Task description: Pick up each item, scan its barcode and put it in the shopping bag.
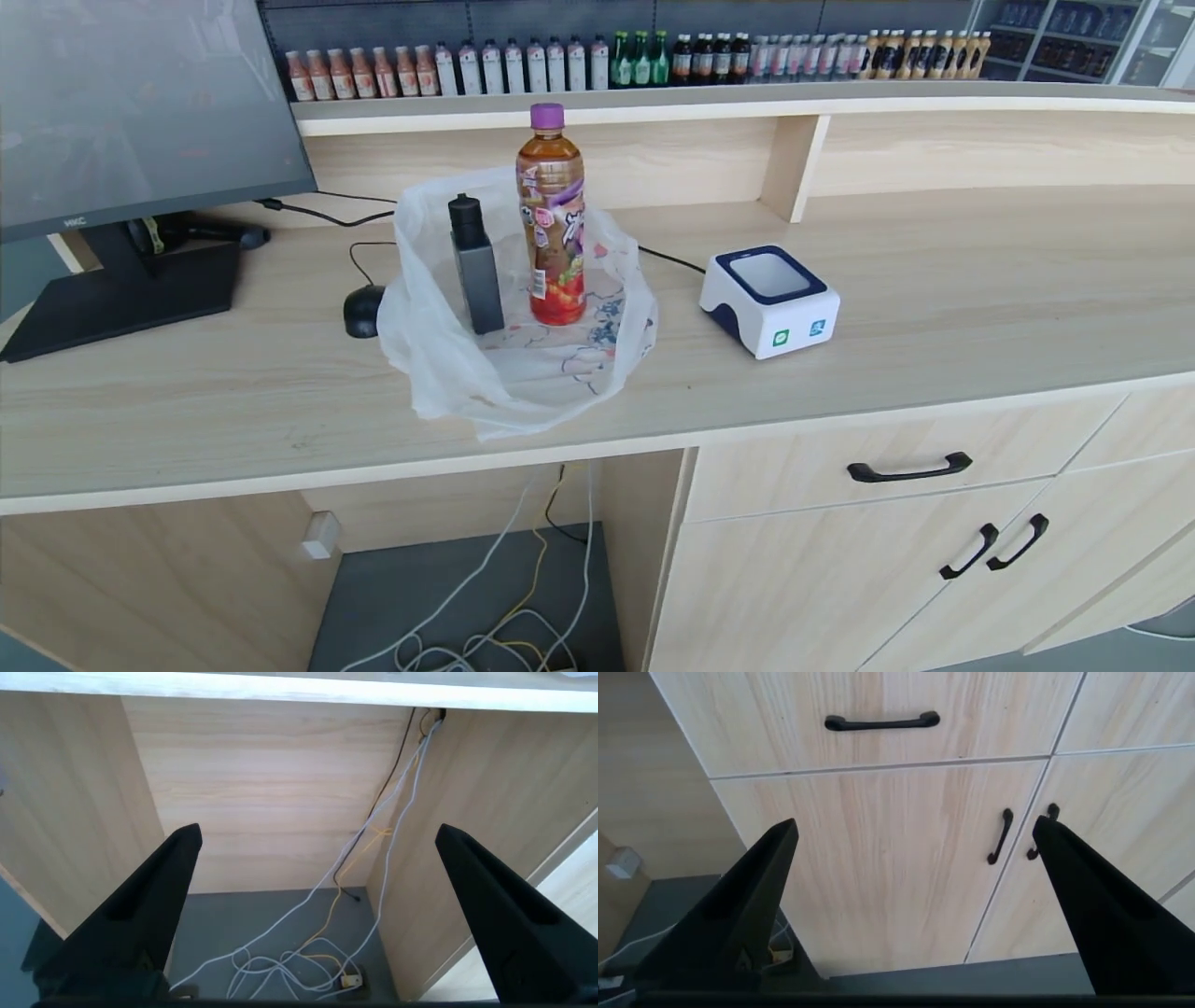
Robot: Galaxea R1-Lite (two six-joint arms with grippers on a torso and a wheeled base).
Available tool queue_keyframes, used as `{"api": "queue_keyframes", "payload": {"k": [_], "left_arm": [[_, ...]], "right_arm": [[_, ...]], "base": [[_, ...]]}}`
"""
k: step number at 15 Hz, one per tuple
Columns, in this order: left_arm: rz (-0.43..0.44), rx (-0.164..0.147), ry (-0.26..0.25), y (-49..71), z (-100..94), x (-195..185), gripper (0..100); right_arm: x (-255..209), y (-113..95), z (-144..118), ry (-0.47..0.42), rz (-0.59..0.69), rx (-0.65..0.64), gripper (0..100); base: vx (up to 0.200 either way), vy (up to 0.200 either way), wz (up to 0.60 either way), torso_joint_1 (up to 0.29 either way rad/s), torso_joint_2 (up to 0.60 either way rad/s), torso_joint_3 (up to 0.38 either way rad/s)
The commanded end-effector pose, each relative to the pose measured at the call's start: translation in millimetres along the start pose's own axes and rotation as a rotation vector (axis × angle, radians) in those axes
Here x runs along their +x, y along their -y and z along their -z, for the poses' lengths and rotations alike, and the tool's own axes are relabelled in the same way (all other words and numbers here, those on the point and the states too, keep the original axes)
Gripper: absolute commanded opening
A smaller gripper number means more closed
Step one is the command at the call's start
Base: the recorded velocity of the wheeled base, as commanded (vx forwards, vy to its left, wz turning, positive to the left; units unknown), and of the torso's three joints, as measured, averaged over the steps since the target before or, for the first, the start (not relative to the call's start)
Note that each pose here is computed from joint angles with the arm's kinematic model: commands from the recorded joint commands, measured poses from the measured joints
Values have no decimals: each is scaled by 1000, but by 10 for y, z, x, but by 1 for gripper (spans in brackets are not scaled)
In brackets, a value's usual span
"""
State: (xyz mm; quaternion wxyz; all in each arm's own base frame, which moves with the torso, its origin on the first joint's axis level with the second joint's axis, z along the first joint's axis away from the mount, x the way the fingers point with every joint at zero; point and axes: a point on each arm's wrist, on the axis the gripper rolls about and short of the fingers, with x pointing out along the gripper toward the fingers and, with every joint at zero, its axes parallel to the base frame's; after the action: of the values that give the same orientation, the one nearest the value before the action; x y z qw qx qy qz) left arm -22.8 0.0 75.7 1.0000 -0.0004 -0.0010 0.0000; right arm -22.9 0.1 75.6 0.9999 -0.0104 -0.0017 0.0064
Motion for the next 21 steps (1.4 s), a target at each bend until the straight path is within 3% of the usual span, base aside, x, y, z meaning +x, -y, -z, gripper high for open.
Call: {"api": "queue_keyframes", "payload": {"k": [1,14,21], "left_arm": [[0,-1,1,0,-1,0,100],[0,-1,1,0,-1,0,100],[0,4,1,0,-1,0,100]], "right_arm": [[1,0,-1,-2,-1,1,100],[1,0,-1,-2,-1,1,100],[1,0,-1,-2,-1,2,100]], "base": [[0,-200,600,-2,-2,-2],[0,-200,0,4,0,3],[0,0,0,0,0,0]]}}
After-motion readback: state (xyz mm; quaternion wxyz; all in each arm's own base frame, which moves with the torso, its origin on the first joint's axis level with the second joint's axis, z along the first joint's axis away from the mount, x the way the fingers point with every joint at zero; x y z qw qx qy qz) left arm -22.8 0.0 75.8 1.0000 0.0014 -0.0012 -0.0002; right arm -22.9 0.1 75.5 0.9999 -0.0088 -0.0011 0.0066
